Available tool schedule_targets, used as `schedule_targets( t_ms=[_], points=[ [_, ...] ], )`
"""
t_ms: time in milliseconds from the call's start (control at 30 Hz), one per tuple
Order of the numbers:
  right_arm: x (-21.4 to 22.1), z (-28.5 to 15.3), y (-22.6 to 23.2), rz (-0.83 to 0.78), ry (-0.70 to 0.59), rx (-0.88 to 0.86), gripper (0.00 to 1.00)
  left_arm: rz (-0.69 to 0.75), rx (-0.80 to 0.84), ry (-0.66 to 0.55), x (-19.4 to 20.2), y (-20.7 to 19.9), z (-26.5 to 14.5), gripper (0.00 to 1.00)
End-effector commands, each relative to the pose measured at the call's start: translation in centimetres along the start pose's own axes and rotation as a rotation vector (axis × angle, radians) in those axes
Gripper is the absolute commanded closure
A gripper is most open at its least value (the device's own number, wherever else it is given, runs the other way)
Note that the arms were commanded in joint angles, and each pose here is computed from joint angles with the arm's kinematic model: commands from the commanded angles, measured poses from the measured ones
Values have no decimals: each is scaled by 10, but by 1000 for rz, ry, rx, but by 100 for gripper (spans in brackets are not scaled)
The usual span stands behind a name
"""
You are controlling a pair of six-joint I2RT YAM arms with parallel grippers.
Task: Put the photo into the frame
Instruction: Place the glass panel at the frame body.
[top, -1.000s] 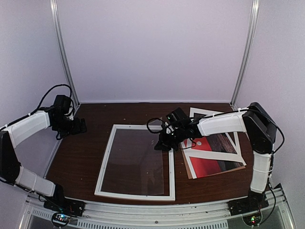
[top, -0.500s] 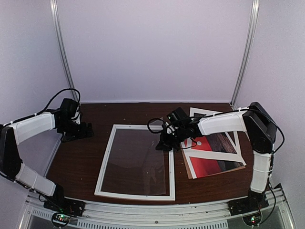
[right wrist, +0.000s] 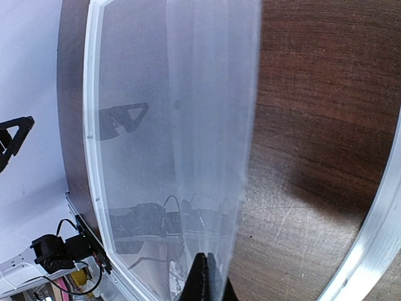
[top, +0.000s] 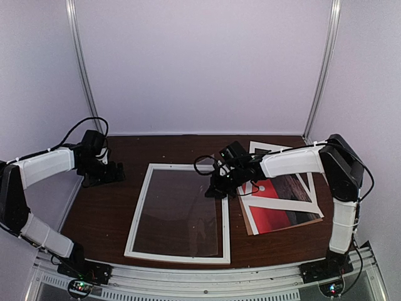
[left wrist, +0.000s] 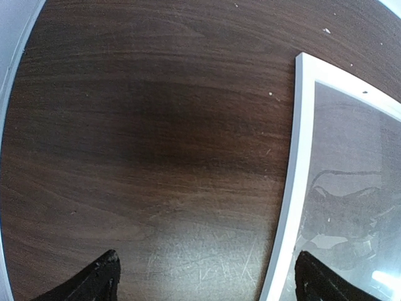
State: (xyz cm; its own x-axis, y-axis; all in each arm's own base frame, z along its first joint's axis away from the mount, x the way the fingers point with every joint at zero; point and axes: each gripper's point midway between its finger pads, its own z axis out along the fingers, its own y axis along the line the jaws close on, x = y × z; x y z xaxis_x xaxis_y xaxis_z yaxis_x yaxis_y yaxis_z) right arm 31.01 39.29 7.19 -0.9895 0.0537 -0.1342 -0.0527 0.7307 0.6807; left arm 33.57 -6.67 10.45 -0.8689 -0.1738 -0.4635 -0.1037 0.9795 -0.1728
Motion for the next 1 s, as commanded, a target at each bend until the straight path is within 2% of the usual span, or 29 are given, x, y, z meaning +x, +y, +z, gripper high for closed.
schedule_targets(
  t_ms=[0,967],
  points=[
    [-12,-12,11,-28,-37,-11,100,5,26,-29,-8,-8,1,2],
    [-6,-8,4,-61,3,27,100,11,29,-25,-6,-11,1,2]
  ],
)
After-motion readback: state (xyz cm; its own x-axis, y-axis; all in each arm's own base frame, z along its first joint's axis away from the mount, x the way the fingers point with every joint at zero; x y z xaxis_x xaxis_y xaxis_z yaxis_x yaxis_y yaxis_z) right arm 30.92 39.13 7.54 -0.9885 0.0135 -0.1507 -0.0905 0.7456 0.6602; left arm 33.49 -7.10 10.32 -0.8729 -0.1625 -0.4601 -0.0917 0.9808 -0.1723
